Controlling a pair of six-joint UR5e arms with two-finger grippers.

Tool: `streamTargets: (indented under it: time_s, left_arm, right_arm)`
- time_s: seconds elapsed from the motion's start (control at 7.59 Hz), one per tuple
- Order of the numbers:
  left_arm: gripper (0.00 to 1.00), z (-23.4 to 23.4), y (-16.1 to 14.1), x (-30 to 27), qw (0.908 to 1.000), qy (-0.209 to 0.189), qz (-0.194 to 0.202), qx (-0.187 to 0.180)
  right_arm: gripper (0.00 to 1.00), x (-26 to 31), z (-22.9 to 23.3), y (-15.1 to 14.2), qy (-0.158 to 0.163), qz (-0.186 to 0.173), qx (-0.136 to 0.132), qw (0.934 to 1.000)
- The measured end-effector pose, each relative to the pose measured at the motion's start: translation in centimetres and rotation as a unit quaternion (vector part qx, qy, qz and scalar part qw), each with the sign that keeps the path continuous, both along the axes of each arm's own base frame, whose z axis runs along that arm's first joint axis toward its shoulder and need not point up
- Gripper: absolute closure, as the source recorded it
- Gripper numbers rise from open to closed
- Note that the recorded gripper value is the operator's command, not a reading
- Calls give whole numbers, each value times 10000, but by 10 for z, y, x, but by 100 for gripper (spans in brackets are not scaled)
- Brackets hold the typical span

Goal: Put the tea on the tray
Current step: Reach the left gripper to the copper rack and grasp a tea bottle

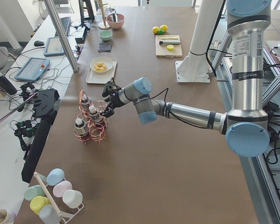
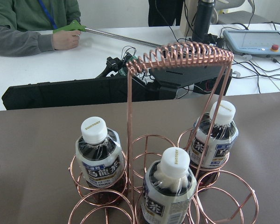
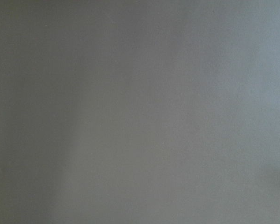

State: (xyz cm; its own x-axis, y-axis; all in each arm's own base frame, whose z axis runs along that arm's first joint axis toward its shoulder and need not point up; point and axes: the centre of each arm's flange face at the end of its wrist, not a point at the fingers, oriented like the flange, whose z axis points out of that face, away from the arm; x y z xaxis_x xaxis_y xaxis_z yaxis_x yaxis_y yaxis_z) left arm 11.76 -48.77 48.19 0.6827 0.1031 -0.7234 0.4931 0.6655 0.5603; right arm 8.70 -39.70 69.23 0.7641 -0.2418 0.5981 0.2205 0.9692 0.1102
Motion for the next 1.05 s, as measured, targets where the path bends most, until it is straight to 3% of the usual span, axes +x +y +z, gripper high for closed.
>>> streamTargets:
  time_s: [0.26, 0.66, 1.05]
  left_arm:
    - [11, -6, -7, 40, 9999, -57, -111, 89]
    - [11, -9, -43, 67, 9993, -206, -239, 194]
    - [12, -2, -58, 72, 9978, -549, -121, 344]
  right_arm:
    - [0, 0, 0, 0, -1, -1, -2, 10000]
    - [0, 0, 0, 0, -7, -4, 4, 10000]
    - [0, 0, -1, -1, -7, -3, 10, 10000]
